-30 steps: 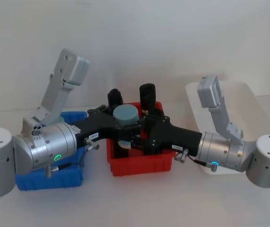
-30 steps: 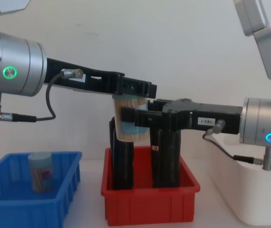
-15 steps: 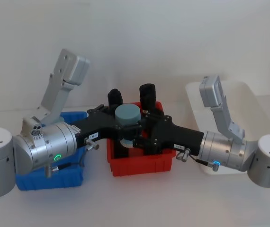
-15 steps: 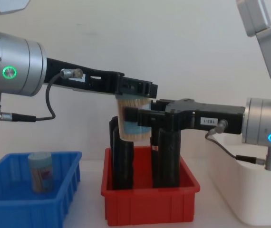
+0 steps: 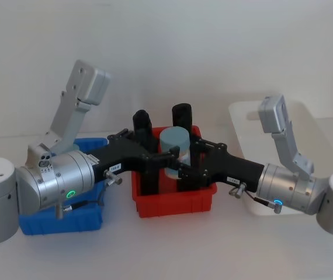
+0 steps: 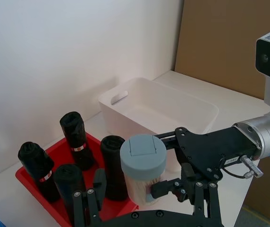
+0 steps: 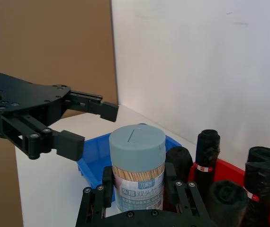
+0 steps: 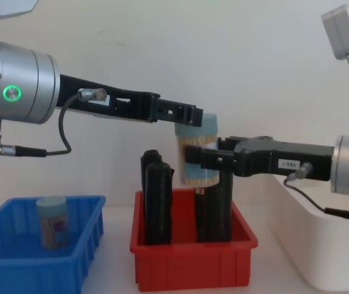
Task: Pick the cotton swabs from the blue box and place them into the white box.
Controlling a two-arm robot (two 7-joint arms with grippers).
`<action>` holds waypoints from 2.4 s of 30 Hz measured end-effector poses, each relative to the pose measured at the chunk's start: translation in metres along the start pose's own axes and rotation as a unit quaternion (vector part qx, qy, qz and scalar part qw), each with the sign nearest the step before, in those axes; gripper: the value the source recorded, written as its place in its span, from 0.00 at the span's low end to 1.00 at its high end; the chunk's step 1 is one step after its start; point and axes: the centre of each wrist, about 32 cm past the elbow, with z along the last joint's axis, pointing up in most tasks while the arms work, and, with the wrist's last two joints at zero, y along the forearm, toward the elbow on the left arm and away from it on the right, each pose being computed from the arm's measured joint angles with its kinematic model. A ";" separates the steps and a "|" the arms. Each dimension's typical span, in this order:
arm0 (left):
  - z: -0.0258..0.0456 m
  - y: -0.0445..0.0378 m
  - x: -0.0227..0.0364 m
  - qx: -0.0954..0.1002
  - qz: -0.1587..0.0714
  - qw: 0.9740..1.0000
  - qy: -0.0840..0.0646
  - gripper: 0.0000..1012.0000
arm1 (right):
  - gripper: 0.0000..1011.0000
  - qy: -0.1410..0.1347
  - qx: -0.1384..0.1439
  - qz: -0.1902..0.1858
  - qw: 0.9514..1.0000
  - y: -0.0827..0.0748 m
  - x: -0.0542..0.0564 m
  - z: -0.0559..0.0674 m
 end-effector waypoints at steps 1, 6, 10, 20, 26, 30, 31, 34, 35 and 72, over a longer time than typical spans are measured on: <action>0.0000 0.0000 0.0000 0.000 0.000 1.000 0.000 0.99 | 0.63 0.000 0.000 0.000 1.000 0.000 0.000 0.000; 0.0000 0.0000 0.0000 0.000 0.000 1.000 0.000 0.99 | 0.63 0.004 -0.004 -0.032 0.999 -0.011 0.004 -0.004; 0.0000 0.0000 0.0000 0.000 0.000 1.000 0.000 0.99 | 0.63 0.005 -0.007 -0.063 0.998 -0.021 0.007 -0.007; 0.0000 0.0000 0.0000 0.000 0.000 1.000 0.000 0.99 | 0.63 -0.001 -0.009 -0.129 0.992 -0.040 0.010 -0.009; 0.0000 0.0000 0.0000 0.000 0.000 1.000 0.000 0.99 | 0.63 -0.007 -0.014 -0.177 0.984 -0.051 0.012 -0.010; 0.0000 0.0000 0.0000 0.000 0.000 1.000 0.000 0.99 | 0.63 -0.010 -0.021 -0.213 0.977 -0.059 0.013 -0.011; 0.0000 0.0000 0.0000 0.000 0.000 1.000 0.000 0.99 | 0.63 -0.010 -0.022 -0.218 0.976 -0.060 0.013 -0.011; 0.0000 0.0000 0.0000 0.000 0.000 1.000 0.000 0.99 | 0.63 -0.011 -0.027 -0.240 0.970 -0.065 0.014 -0.011; 0.0000 0.0000 0.0000 0.000 0.000 1.000 0.000 0.99 | 0.63 -0.010 -0.029 -0.247 0.968 -0.066 0.014 -0.012; 0.0000 0.0000 0.0000 0.000 0.000 1.000 0.000 0.99 | 0.99 0.003 -0.067 -0.399 0.914 -0.094 0.027 -0.021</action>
